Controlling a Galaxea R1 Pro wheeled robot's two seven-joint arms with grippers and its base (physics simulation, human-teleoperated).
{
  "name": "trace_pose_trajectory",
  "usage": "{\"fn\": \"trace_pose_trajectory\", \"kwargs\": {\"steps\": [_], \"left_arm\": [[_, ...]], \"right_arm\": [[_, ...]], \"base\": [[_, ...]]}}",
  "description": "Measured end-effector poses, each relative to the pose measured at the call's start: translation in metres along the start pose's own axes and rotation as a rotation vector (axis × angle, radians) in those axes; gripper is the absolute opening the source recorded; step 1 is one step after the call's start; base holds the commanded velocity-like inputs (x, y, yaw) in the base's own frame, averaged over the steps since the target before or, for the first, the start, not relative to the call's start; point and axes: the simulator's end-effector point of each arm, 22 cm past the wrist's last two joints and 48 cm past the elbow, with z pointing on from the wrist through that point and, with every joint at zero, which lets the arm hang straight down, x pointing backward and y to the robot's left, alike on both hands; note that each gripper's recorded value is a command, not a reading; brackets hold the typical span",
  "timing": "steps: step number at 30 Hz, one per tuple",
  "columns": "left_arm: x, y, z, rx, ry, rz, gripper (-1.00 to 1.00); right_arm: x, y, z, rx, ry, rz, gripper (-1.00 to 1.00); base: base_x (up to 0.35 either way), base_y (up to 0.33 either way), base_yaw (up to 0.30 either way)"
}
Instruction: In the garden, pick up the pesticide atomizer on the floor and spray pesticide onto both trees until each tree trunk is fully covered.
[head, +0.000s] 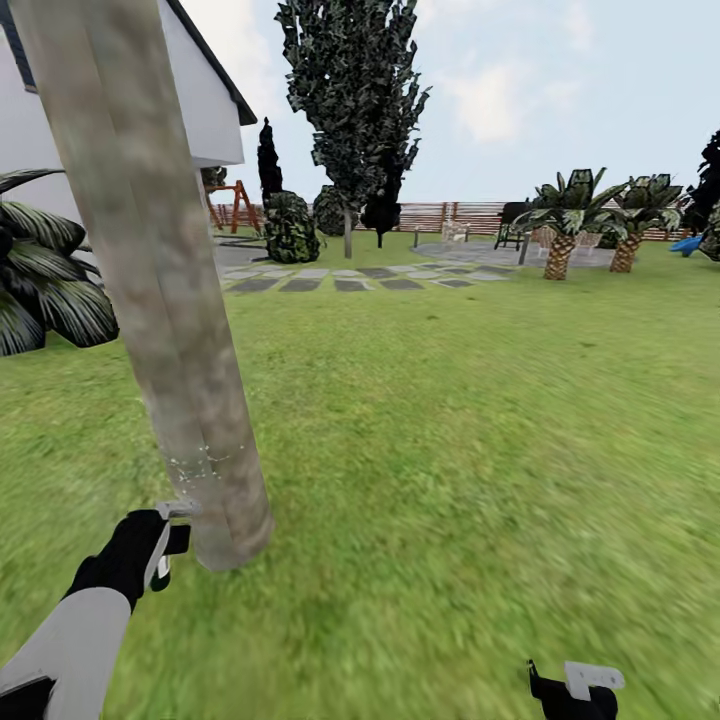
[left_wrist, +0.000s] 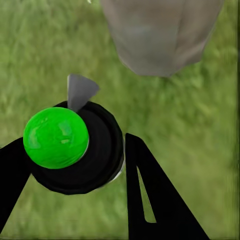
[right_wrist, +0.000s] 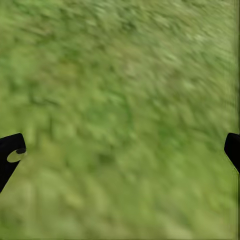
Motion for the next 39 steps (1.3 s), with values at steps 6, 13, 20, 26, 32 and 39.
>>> {"fn": "trace_pose_trajectory", "kwargs": {"steps": [6,13,20,26,32,39], "left_arm": [[0.005,-0.013,0.008,0.021,-0.029,0.012,-1.0],[0.002,-0.01,0.008,0.013,-0.041,0.019,-1.0],[0.0,-0.005,0.007,-0.005,-0.046,0.029,-1.0],[0.002,0.004,0.007,-0.049,-0.04,0.017,-1.0],[0.003,-0.002,0.007,-0.039,-0.039,0.014,-1.0],[0.003,-0.001,0.007,-0.039,-0.038,0.006,-1.0]], "right_arm": [[0.0,0.0,0.0,0.0,0.0,0.0,1.0],[0.0,0.0,0.0,0.0,0.0,0.0,1.0],[0.0,0.0,0.0,0.0,0.0,0.0,1.0],[0.0,0.0,0.0,0.0,0.0,0.0,1.0],[0.0,0.0,0.0,0.0,0.0,0.0,1.0],[0.0,0.0,0.0,0.0,0.0,0.0,1.0]], "base": [[0.0,-0.277,0.267],[0.036,-0.277,0.114],[0.002,-0.277,0.034],[0.023,-0.277,0.26],[0.113,-0.277,0.154],[0.094,-0.277,0.004]]}}
